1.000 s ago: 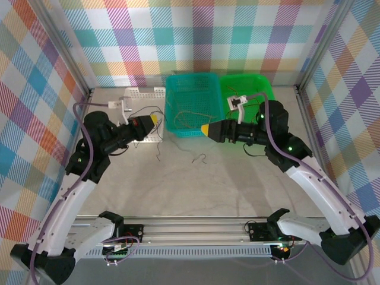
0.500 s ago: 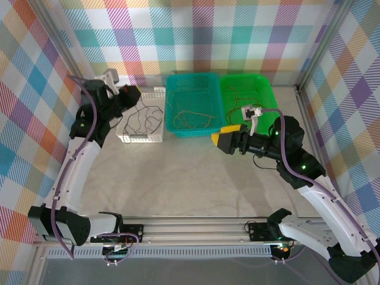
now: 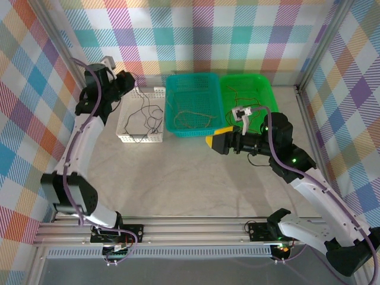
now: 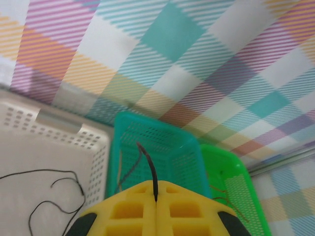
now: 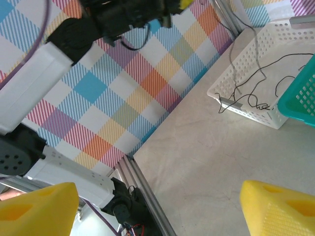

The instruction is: Untangle the cables

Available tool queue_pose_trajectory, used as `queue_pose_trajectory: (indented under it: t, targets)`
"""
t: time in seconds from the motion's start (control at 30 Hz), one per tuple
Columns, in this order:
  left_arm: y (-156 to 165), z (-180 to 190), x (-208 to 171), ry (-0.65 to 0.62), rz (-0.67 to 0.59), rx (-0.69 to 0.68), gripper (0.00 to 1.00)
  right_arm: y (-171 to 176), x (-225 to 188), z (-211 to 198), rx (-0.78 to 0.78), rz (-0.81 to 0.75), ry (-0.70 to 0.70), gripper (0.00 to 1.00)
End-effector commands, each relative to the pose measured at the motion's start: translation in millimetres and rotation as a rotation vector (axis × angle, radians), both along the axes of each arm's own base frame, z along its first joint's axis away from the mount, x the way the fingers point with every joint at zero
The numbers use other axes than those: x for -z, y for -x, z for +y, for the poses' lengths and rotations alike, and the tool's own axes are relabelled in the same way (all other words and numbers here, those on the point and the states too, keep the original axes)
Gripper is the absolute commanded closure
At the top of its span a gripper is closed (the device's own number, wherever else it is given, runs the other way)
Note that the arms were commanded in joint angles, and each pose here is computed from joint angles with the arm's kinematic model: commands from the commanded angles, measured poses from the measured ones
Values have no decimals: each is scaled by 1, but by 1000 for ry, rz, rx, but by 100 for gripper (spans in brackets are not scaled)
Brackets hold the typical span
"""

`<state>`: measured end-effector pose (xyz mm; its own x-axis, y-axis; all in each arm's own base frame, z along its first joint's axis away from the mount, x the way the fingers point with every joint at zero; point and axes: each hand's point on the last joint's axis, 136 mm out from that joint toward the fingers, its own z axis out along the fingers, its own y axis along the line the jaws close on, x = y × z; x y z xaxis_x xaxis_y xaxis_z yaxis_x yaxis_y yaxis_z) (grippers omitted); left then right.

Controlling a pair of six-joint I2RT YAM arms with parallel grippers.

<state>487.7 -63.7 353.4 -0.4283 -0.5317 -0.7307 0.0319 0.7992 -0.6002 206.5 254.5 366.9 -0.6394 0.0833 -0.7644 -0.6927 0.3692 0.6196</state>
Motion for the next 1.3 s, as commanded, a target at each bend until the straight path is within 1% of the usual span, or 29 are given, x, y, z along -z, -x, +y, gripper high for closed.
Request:
queue_pose_trajectory:
  t: [0.0, 0.07, 0.2, 0.3, 0.43, 0.53, 0.7, 0.73, 0.8, 0.87, 0.93, 1.03, 1.1, 1.13, 1.23, 1.27]
  targets:
    - [-14, 8, -11, -25, -38, -19, 100, 3, -2, 2, -32, -42, 2, 15]
    - [-23, 11, 6, -40, -11, -34, 100, 1, 4, 2, -29, -33, 9, 15]
    - [-39, 10, 54, -51, 80, -25, 100, -2, 17, 4, -23, -8, 24, 14]
    - [-42, 9, 93, -40, 142, -22, 100, -5, 26, 6, -25, 17, 29, 15]
    - [-38, 12, 140, -48, 225, -45, 100, -9, 33, 10, -31, 44, 30, 14]
    - [-38, 13, 161, -65, 277, -49, 100, -11, 37, 11, -28, 55, 35, 15]
    - [-36, 19, 177, -104, 331, -72, 100, -15, 42, 13, -21, 82, 45, 14]
    - [-35, 20, 178, -112, 335, -76, 97, -15, 43, 13, -20, 86, 47, 14]
    - [-34, 21, 180, -118, 347, -81, 80, -17, 47, 12, -10, 94, 56, 14]
    - [-33, 21, 179, -123, 351, -74, 68, -17, 47, 11, -1, 97, 64, 14]
    - [-32, 20, 175, -122, 350, -69, 55, -18, 48, 9, 14, 98, 73, 13]
    - [-31, 18, 160, -122, 325, -68, 44, -19, 47, 6, 31, 93, 84, 13]
    - [-26, 17, 151, -131, 333, -70, 36, -20, 48, 4, 46, 95, 95, 12]
    - [-24, 16, 143, -132, 318, -71, 31, -22, 49, 2, 62, 93, 104, 12]
    - [-18, 11, 109, -140, 254, -67, 21, -27, 50, -5, 113, 71, 151, 9]
    - [-14, 7, 99, -150, 236, -59, 19, -29, 48, -9, 133, 55, 162, 8]
